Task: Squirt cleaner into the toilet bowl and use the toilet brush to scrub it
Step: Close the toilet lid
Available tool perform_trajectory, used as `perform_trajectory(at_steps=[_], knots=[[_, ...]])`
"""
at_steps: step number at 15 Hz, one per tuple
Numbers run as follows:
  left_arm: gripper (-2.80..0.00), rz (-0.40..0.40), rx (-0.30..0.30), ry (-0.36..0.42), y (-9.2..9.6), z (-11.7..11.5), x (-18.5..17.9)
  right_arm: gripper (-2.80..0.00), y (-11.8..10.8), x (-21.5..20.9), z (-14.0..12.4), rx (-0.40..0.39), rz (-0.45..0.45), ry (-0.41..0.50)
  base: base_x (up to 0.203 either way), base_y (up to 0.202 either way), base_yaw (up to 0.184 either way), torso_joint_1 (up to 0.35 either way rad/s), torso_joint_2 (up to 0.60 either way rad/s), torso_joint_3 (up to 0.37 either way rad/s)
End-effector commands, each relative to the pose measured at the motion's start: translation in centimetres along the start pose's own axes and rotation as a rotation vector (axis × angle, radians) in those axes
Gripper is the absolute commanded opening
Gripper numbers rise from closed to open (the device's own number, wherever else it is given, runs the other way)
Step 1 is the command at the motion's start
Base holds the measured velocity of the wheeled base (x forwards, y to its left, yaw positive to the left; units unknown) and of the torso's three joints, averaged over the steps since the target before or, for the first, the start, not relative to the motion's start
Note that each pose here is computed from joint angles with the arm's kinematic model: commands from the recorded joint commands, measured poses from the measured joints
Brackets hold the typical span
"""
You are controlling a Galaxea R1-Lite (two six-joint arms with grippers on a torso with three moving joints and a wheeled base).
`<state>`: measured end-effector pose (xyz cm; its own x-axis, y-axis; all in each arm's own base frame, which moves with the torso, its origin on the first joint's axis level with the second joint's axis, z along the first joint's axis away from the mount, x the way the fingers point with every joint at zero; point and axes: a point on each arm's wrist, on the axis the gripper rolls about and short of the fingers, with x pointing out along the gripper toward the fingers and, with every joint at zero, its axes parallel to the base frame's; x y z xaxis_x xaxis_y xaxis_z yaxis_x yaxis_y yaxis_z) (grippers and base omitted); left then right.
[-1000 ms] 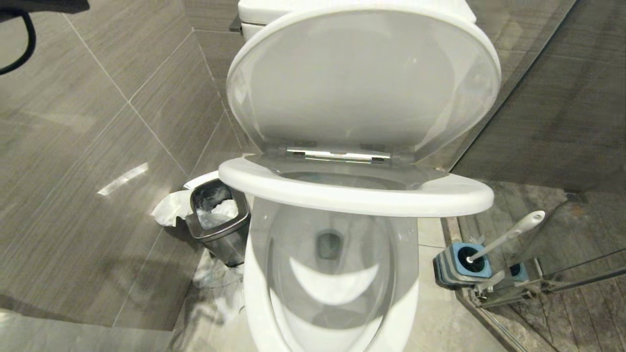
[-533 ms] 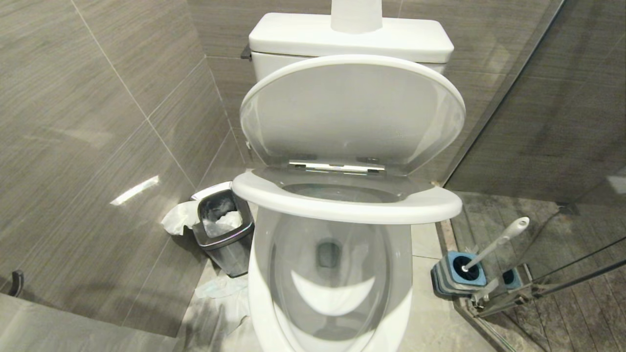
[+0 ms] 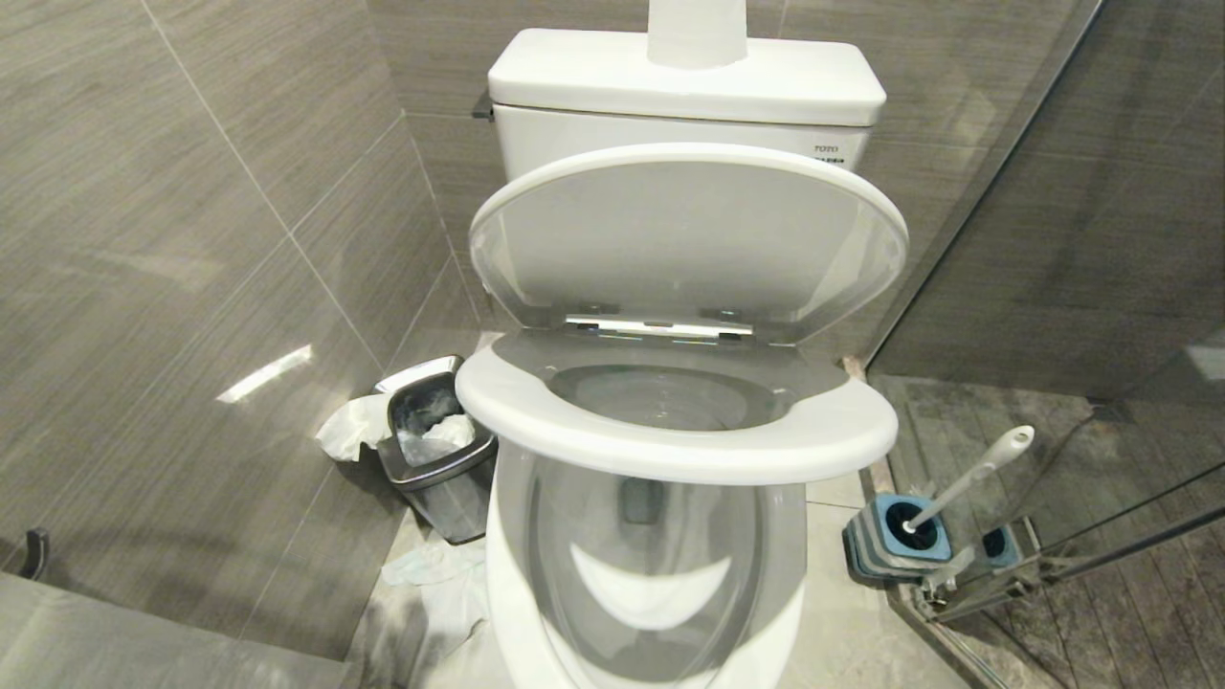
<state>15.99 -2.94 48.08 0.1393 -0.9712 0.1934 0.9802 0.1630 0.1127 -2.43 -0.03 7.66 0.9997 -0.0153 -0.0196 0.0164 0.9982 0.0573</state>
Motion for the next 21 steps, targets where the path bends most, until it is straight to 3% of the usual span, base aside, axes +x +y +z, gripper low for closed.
perform_trajectory(at_steps=[1, 2, 4, 7, 9, 10, 11, 13, 14, 15, 16, 18, 19, 21], knots=[[-2.80, -0.007, -0.127, -0.033, -2.9, 3.2, -0.1, -2.80, 0.0, 0.0, 0.0, 0.001, 0.000, 0.000, 0.000, 0.000, 0.000, 0.000, 0.00, 0.000], [-2.80, -0.017, -0.191, -0.050, -4.5, 4.7, -0.2, -2.80, 0.0, 0.0, 0.0, 0.001, 0.000, 0.000, 0.000, 0.000, 0.000, 0.000, 0.00, 0.000], [-2.80, -0.046, -0.234, -0.020, -6.0, 5.5, -0.4, -2.80, 0.0, 0.0, 0.0, 0.001, 0.000, 0.000, 0.000, 0.000, 0.000, 0.000, 0.00, 0.000], [-2.80, -0.018, -0.261, 0.151, -5.7, 5.0, -1.7, -2.80, 0.0, 0.0, 0.0, 0.001, 0.000, 0.000, 0.000, 0.000, 0.000, 0.000, 0.00, 0.000], [-2.80, 0.011, -0.302, 0.159, -5.5, 4.8, -2.0, -2.80, 0.0, 0.0, 0.0, 0.001, 0.000, 0.000, 0.000, 0.000, 0.000, 0.000, 0.00, 0.000], [-2.80, 0.032, -0.355, 0.131, -5.5, 4.8, -2.0, -2.80, 0.0, 0.0, 0.0, 0.002, 0.000, 0.000, 0.000, 0.000, 0.000, 0.000, 0.00, 0.000], [-2.80, 0.082, -0.459, 0.053, -5.2, 4.8, -2.0, -2.80, 0.0, 0.0, 0.0, 0.001, 0.000, 0.000, 0.000, 0.000, 0.000, 0.000, 0.00, 0.000], [-2.80, 0.199, -0.674, -0.193, -4.1, 4.6, -1.9, -2.80, 0.0, 0.0, 0.0, 0.001, 0.000, 0.000, 0.000, 0.000, 0.000, 0.000, 0.00, 0.000], [-2.80, 0.251, -0.752, -0.280, -3.0, 3.8, -2.0, -2.80, 0.0, 0.0, 0.0, 0.001, 0.000, 0.000, 0.000, 0.000, 0.000, 0.000, 0.00, 0.000], [-2.80, 0.284, -0.795, -0.288, -2.0, 2.6, -2.2, -2.80, 0.0, 0.0, 0.0, 0.001, 0.000, 0.000, 0.000, 0.000, 0.000, 0.000, 0.00, 0.000], [-2.80, 0.320, -0.785, -0.271, -1.2, 1.1, -2.4, -2.80, 0.0, 0.0, 0.0, 0.001, 0.000, 0.000, 0.000, 0.000, 0.000, 0.000, 0.00, 0.000], [-2.80, 0.438, -0.654, -0.218, -0.3, -1.0, -2.7, -2.80, 0.0, 0.0, 0.0, 0.001, 0.000, 0.000, 0.000, 0.000, 0.000, 0.000, 0.00, 0.000], [-2.80, 0.529, -0.581, -0.192, 0.0, -1.9, -2.6, -2.80, 0.0, 0.0, 0.0, 0.001, 0.000, 0.000, 0.000, 0.000, 0.000, 0.000, 0.00, 0.000], [-2.80, 0.671, -0.361, -0.084, 0.1, -3.3, -2.1, -2.80, 0.0, 0.0, 0.0, 0.001, 0.000, 0.000, 0.000, 0.000, 0.000, 0.000, 0.00, 0.000]])
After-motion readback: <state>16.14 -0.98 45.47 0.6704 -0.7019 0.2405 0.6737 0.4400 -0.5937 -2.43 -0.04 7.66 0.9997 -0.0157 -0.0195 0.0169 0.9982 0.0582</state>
